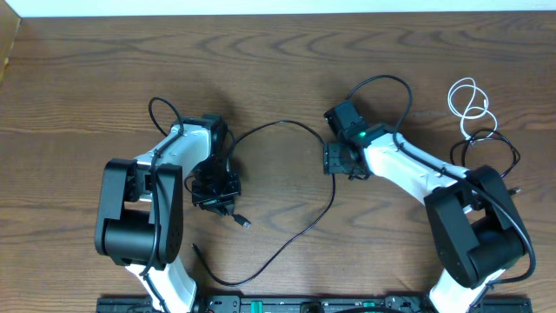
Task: Untangle cables
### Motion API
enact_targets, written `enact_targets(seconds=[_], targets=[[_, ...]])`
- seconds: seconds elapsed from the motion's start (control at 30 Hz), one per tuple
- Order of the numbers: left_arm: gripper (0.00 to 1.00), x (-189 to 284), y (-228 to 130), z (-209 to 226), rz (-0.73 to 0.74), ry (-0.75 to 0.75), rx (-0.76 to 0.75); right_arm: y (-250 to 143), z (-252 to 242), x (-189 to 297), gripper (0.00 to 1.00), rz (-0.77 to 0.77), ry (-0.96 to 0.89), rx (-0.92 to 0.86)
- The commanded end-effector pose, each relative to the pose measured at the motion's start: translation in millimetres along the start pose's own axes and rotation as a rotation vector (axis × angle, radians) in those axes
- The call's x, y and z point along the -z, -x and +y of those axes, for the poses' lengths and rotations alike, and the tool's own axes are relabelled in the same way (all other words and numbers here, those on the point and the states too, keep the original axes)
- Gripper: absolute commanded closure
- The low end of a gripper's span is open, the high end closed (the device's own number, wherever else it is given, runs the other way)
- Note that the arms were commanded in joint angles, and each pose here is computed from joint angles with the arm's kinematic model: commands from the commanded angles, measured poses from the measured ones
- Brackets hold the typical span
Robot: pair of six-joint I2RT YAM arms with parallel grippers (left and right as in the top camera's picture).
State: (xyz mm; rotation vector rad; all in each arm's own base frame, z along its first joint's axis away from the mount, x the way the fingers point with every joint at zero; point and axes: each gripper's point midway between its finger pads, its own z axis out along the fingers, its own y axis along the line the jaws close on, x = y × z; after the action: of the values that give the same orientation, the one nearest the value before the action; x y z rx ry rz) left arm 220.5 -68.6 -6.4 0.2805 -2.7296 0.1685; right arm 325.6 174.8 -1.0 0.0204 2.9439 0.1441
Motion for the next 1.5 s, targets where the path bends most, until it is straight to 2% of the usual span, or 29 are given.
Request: enact_targets(seconds=[0.0, 0.2, 0.3, 0.47, 0.63, 0.93, 1.0, 1.07, 1.1, 1.17, 1.23, 1.33, 1.47], targets=[[0.83, -9.3, 3.9, -1.0, -0.002, -0.005, -0.013, -60.7, 17.8, -14.7, 0.25, 0.262, 0.151, 0.040], [0.83, -9.3, 4.0, -1.0, -0.003, -0.004, -0.014, -84.4, 18.4, -10.9, 0.27, 0.359, 0.176, 0.026], [0.83, -9.3, 4.0, -1.0, -0.003, -0.004, -0.014, -89.9, 11.0, -14.8, 0.43, 0.363, 0.147, 0.026], [0.83, -9.3, 4.1, -1.0, -0.003, -0.004, -0.014, -90.2, -1.9, -23.3, 0.57, 0.333, 0.083, 0.010], [0.83, -9.3, 4.1, -1.0, -0.003, -0.004, -0.014, -89.2, -1.2, -25.3, 0.79, 0.323, 0.088, 0.006], [0.83, -9.3, 4.0, -1.0, -0.003, -0.004, -0.014, -95.7, -5.5, -26.8, 0.78, 0.343, 0.084, -0.027], [0.83, -9.3, 4.0, -1.0, -0.003, -0.004, -0.014, -98.3, -5.8, -27.3, 0.83, 0.351, 0.090, -0.030], [0.83, -9.3, 4.8, -1.3, -0.006, -0.005, -0.015, -98.3, -5.9, -27.8, 0.99, 0.349, 0.091, -0.029], [0.83, -9.3, 5.1, -1.2, -0.007, -0.005, -0.016, -98.3, -5.9, -27.8, 0.99, 0.349, 0.091, -0.029], [0.60, -8.8, 6.0, 0.5, -0.011, 0.001, -0.012, -96.3, -4.9, -27.2, 0.99, 0.343, 0.093, -0.028], [0.53, -7.8, 6.6, 2.8, -0.011, 0.005, -0.006, -89.1, -3.2, -25.2, 0.99, 0.324, 0.094, -0.027], [0.45, -3.0, 8.5, 5.7, -0.010, 0.000, 0.011, -73.1, 2.3, -15.7, 0.99, 0.279, 0.115, -0.029], [0.44, 15.5, 13.4, 11.4, -0.012, -0.017, 0.051, -42.0, 15.9, 12.7, 0.99, 0.165, 0.165, -0.002]])
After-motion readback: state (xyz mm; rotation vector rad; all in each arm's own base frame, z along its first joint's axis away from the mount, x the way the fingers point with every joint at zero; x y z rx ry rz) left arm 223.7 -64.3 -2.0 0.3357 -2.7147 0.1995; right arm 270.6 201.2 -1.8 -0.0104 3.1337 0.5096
